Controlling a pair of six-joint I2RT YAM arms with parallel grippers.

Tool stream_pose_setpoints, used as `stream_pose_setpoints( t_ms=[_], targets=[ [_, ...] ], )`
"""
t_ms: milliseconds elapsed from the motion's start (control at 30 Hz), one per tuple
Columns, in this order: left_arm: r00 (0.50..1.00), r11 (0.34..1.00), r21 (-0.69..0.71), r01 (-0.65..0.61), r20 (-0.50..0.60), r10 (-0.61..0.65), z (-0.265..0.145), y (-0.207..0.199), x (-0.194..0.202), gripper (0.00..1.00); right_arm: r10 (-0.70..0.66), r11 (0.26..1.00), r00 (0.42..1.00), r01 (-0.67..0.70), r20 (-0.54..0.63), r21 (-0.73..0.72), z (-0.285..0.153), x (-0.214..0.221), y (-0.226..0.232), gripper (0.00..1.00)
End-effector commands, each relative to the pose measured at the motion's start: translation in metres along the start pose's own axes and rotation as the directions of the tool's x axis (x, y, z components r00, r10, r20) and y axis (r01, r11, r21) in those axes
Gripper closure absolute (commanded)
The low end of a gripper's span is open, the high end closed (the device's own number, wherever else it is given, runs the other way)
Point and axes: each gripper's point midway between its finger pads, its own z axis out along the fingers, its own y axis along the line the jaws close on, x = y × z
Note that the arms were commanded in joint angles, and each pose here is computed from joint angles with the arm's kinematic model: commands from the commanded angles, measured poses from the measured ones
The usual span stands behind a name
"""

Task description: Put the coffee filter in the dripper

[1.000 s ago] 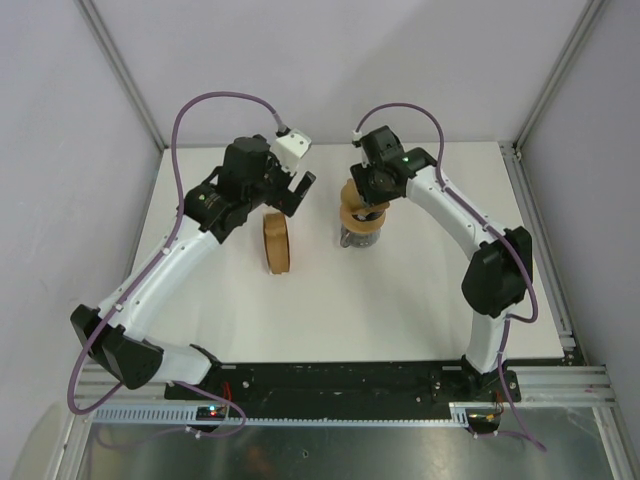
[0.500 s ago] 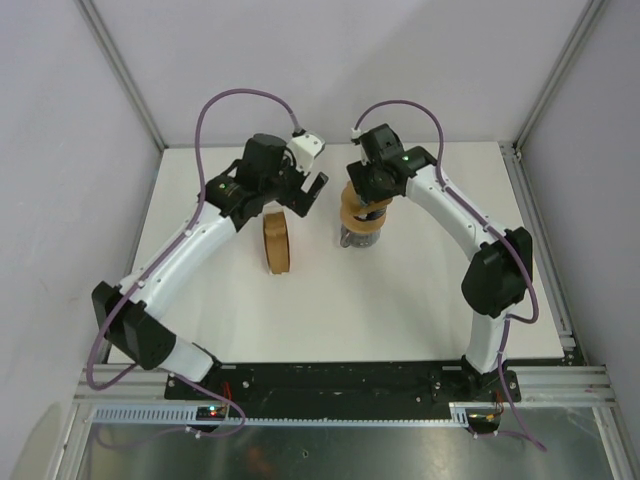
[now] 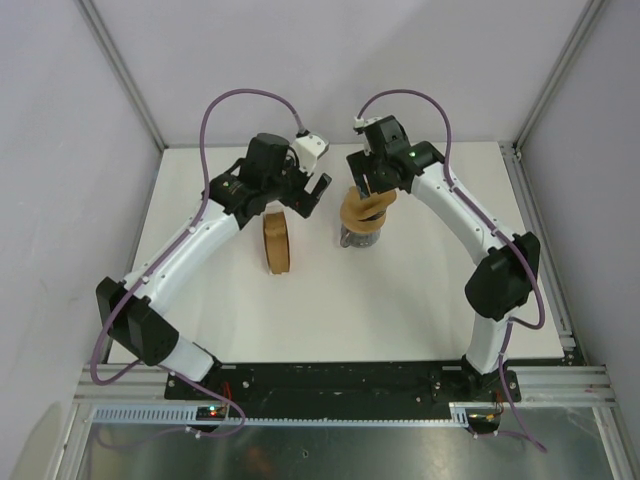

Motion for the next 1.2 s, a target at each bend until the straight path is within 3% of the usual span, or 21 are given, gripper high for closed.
stream_pose_setpoints(
  t_ms=[0, 133, 200, 300, 433, 500, 700, 1167],
  targets=[
    [0.997, 1.0, -0.002, 0.021, 0.07, -0.021, -0.01, 0.004, -0.022, 0.0, -0.013, 0.999, 0.993, 0.008, 0.116, 0.045, -0.032, -0.036, -0.012, 0.25],
    [0.998, 1.0, -0.003, 0.019, 0.066, -0.018, -0.009, 0.004, -0.021, 0.0, -0.057, 0.995, 0.975, 0.036, 0.215, 0.098, -0.067, -0.066, -0.02, 0.27],
    [0.998, 1.0, -0.005, 0.018, 0.065, -0.018, -0.009, 0.004, -0.021, 0.0, -0.085, 0.991, 0.961, 0.054, 0.264, 0.124, -0.086, -0.076, -0.02, 0.33],
    [0.998, 1.0, -0.011, 0.018, 0.064, -0.017, -0.01, 0.005, -0.02, 0.0, -0.102, 0.993, 0.953, 0.078, 0.285, 0.093, -0.095, -0.071, -0.011, 0.58],
    [0.998, 1.0, -0.017, 0.016, 0.059, -0.015, -0.008, 0.006, -0.019, 0.0, -0.072, 0.989, 0.958, 0.104, 0.276, -0.104, -0.079, -0.043, 0.022, 0.91],
    [0.998, 1.0, -0.018, 0.014, 0.057, -0.013, -0.008, 0.006, -0.018, 0.0, -0.062, 0.984, 0.969, 0.099, 0.238, -0.148, -0.065, -0.026, 0.029, 0.98],
    [0.999, 1.0, -0.018, 0.011, 0.048, -0.01, -0.007, 0.006, -0.014, 0.0, -0.052, 0.975, 0.988, 0.082, 0.147, -0.206, -0.03, 0.001, 0.036, 1.0],
    [0.999, 0.998, -0.054, 0.012, 0.031, -0.01, -0.008, 0.015, -0.007, 0.0, -0.081, 0.98, 0.996, 0.083, 0.021, -0.18, 0.021, 0.008, 0.033, 1.0]
  ],
)
